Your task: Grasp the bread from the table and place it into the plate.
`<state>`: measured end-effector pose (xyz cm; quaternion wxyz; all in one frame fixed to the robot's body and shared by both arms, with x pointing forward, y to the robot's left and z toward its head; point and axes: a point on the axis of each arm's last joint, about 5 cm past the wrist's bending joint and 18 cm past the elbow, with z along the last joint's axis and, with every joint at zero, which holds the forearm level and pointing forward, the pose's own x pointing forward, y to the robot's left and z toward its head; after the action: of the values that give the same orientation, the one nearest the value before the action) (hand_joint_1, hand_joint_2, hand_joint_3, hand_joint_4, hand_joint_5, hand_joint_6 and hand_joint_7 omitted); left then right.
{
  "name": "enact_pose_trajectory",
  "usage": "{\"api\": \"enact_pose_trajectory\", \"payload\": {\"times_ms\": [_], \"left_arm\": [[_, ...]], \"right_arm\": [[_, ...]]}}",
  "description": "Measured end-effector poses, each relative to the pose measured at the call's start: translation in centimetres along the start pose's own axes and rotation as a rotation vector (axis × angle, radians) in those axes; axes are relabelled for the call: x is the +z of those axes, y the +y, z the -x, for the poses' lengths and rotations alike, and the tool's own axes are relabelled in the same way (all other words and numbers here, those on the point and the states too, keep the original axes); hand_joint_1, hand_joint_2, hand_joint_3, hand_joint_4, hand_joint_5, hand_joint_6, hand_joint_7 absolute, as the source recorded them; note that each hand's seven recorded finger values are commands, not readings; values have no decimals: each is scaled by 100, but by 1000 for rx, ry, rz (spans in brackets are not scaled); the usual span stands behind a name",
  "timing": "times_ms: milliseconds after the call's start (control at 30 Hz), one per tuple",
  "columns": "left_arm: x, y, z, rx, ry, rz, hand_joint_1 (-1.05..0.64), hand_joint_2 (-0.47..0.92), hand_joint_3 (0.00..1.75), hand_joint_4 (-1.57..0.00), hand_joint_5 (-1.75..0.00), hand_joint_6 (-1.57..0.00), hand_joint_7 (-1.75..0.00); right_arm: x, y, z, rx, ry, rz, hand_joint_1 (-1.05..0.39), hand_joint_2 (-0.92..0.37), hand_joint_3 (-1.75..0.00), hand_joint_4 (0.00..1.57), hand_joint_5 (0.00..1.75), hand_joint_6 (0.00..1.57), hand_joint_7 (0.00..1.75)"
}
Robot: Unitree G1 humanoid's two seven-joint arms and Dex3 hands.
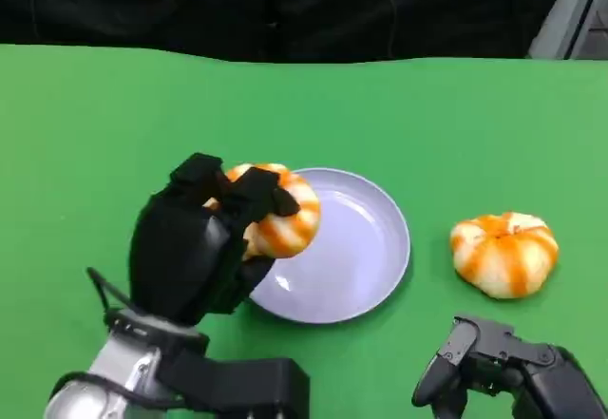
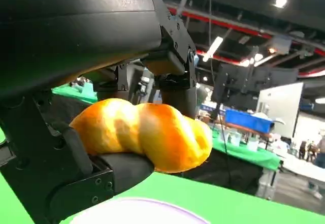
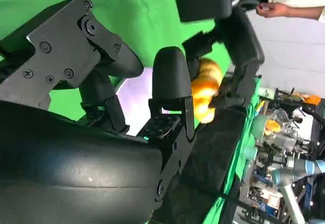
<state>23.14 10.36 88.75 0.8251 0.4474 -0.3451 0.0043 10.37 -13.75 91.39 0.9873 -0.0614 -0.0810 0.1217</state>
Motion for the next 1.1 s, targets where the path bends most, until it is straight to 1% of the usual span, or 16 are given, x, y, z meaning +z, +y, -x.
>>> {"api": "enact_pose_trajectory", "payload": {"times_ms": [167,233,267,300,367,467,500,533,567,600,700,767,800,967,1067,1100], "left_arm": [[51,-125,-106,-83,-11,39,-17,30,126,-93,-175,-85,-150],[79,-159,-119,-108,-11,58,-16,29,125,-93,-175,-83,-156],[88,-174,-129,-117,-11,64,-15,29,126,-90,-175,-82,-154],[94,-189,-144,-128,-13,68,-16,30,123,-88,-170,-81,-145],[111,-213,-179,-160,-8,76,-19,41,103,-85,-153,-89,-103],[142,-239,-200,-224,29,85,-20,44,97,-84,-149,-92,-91],[146,-244,-201,-236,37,86,-33,66,59,-42,-103,-58,-55],[153,-240,-210,-261,41,86,-40,79,38,-22,-82,-42,-36],[162,-227,-229,-322,45,75,-44,85,27,-11,-71,-35,-27],[170,-212,-245,-389,49,62,-52,89,22,-5,-44,-22,-16],[183,-158,-279,-534,70,25,-60,92,22,0,-15,-12,-7],[197,-124,-304,-579,80,9,-62,92,23,0,-8,-9,-5],[202,-113,-311,-595,85,2,-69,92,29,0,-3,-4,-2],[208,-1,-335,-725,118,-28,-76,92,32,0,0,-3,-1],[222,85,-367,-765,126,-31,-76,92,31,0,0,-5,-2],[227,111,-378,-769,126,-30,-71,92,29,-4,-2,-11,-5]], "right_arm": [[-1,9,7,2,3,-2,-4,-35,-131,74,168,76,138],[-2,11,10,3,4,-2,-4,-35,-131,74,169,76,138],[-2,11,12,2,5,-2,-3,-35,-130,74,169,76,138],[-2,11,13,3,5,-2,-3,-36,-130,74,169,76,138],[-2,11,12,3,5,-2,-3,-36,-130,74,169,76,138],[0,15,13,5,5,-3,-3,-36,-129,74,169,76,138],[0,18,14,5,5,-4,-4,-35,-130,75,169,76,138],[0,19,16,5,5,-4,-4,-35,-130,75,169,76,138],[0,19,16,6,5,-1,-5,-34,-131,76,168,77,138],[0,19,16,7,5,2,-5,-34,-131,76,168,77,138],[1,18,16,8,4,7,-5,-34,-132,75,168,77,138],[1,17,16,8,2,8,-5,-34,-132,75,168,77,138],[2,17,16,8,0,8,-4,-34,-132,74,168,77,138],[3,18,17,8,0,7,-4,-34,-132,74,168,77,138],[3,19,18,8,-1,6,-5,-34,-132,74,169,76,138],[3,19,17,8,-1,6,-5,-34,-132,74,169,76,138]]}}
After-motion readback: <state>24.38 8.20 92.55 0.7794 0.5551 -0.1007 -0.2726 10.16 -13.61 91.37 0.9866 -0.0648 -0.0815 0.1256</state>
